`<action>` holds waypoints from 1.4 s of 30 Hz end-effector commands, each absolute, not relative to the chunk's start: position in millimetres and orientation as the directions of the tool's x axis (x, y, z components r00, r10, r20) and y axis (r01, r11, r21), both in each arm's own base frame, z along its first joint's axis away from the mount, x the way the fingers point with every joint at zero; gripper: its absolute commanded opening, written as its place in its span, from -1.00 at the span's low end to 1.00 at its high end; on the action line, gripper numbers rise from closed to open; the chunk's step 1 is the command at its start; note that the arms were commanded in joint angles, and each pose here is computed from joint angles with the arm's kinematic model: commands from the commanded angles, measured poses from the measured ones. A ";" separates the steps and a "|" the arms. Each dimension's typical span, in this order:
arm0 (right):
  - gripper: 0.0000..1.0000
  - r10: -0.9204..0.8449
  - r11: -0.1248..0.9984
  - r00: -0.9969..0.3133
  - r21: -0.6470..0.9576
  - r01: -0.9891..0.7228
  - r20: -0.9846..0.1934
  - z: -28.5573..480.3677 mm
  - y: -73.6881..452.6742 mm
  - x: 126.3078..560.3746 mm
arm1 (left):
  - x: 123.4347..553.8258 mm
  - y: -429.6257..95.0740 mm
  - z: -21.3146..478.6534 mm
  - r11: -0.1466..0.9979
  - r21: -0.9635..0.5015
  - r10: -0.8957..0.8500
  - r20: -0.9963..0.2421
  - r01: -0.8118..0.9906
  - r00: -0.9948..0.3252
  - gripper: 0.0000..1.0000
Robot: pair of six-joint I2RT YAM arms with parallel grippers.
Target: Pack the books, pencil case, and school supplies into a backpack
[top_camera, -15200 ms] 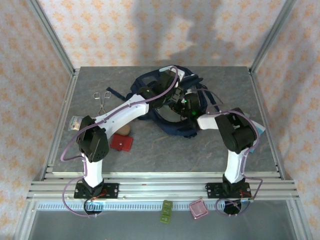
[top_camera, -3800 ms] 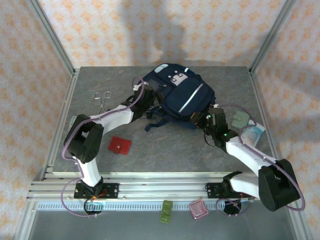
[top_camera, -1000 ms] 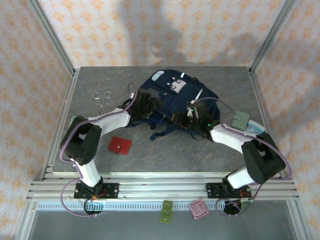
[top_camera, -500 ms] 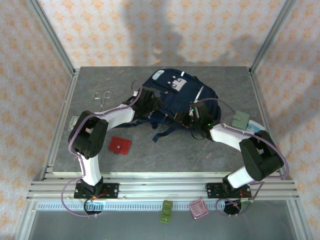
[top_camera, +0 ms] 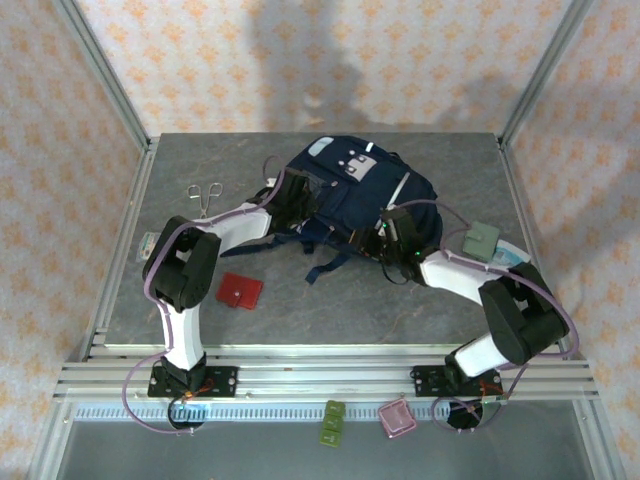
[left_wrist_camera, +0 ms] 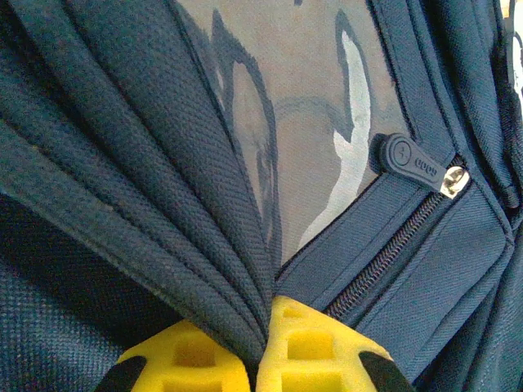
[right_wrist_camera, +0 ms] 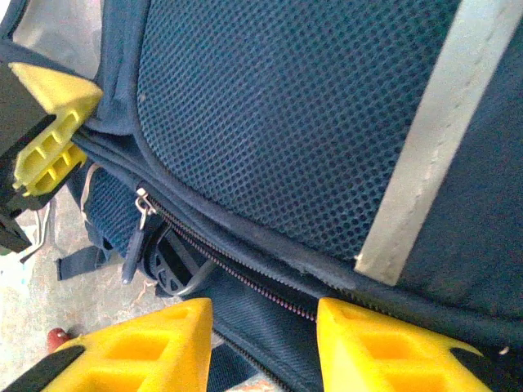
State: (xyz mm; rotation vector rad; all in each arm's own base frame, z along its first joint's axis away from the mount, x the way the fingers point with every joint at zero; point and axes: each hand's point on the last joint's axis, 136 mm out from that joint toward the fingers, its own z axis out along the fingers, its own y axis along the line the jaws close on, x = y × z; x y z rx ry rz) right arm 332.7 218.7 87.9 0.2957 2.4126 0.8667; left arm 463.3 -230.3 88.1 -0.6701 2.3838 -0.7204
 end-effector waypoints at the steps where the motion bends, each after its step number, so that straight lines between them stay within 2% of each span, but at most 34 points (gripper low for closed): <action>1: -0.23 0.343 0.774 -0.820 0.633 -0.029 -0.458 105.7 229.5 334.2 | 456.1 -235.1 110.6 0.717 -0.649 -0.575 -0.346 -0.254 -0.741 -1.00; 10: -0.23 0.315 0.756 -0.840 0.652 -0.059 -0.441 114.0 270.7 348.1 | 444.1 -251.8 160.8 0.627 -0.758 -0.601 -0.323 -0.180 -0.731 -1.00; 17: -0.24 0.346 0.779 -0.826 0.627 -0.011 -0.444 108.9 279.7 366.6 | 441.2 -261.9 166.8 0.607 -0.778 -0.596 -0.312 -0.161 -0.740 -1.00; 25: -0.53 0.381 0.823 -0.802 0.564 0.067 -0.460 99.9 286.6 382.5 | 439.3 -269.1 162.6 0.594 -0.788 -0.597 -0.298 -0.161 -0.745 -1.00; 26: -0.65 0.394 0.828 -0.797 0.553 0.092 -0.458 97.8 284.0 384.4 | 438.8 -269.4 161.1 0.592 -0.789 -0.598 -0.294 -0.164 -0.746 -1.00; 32: -0.94 0.408 0.850 -0.790 0.507 0.145 -0.458 89.4 276.9 384.3 | 439.8 -267.5 159.6 0.592 -0.789 -0.604 -0.296 -0.167 -0.740 -1.00; 34: -0.92 0.404 0.853 -0.783 0.505 0.134 -0.473 93.0 277.9 381.1 | 441.2 -267.1 159.9 0.591 -0.789 -0.604 -0.297 -0.165 -0.739 -1.00; 38: -0.67 0.365 0.853 -0.802 0.515 0.085 -0.473 94.9 291.9 374.9 | 442.2 -269.5 160.4 0.584 -0.795 -0.603 -0.291 -0.162 -0.743 -1.00; 41: -0.67 0.352 0.870 -0.802 0.484 0.090 -0.483 88.7 294.8 376.5 | 442.6 -271.0 162.4 0.575 -0.803 -0.605 -0.287 -0.158 -0.743 -1.00; 42: -0.75 0.347 0.881 -0.798 0.464 0.096 -0.493 86.3 294.0 377.2 | 442.5 -271.1 162.7 0.576 -0.802 -0.605 -0.288 -0.158 -0.742 -1.00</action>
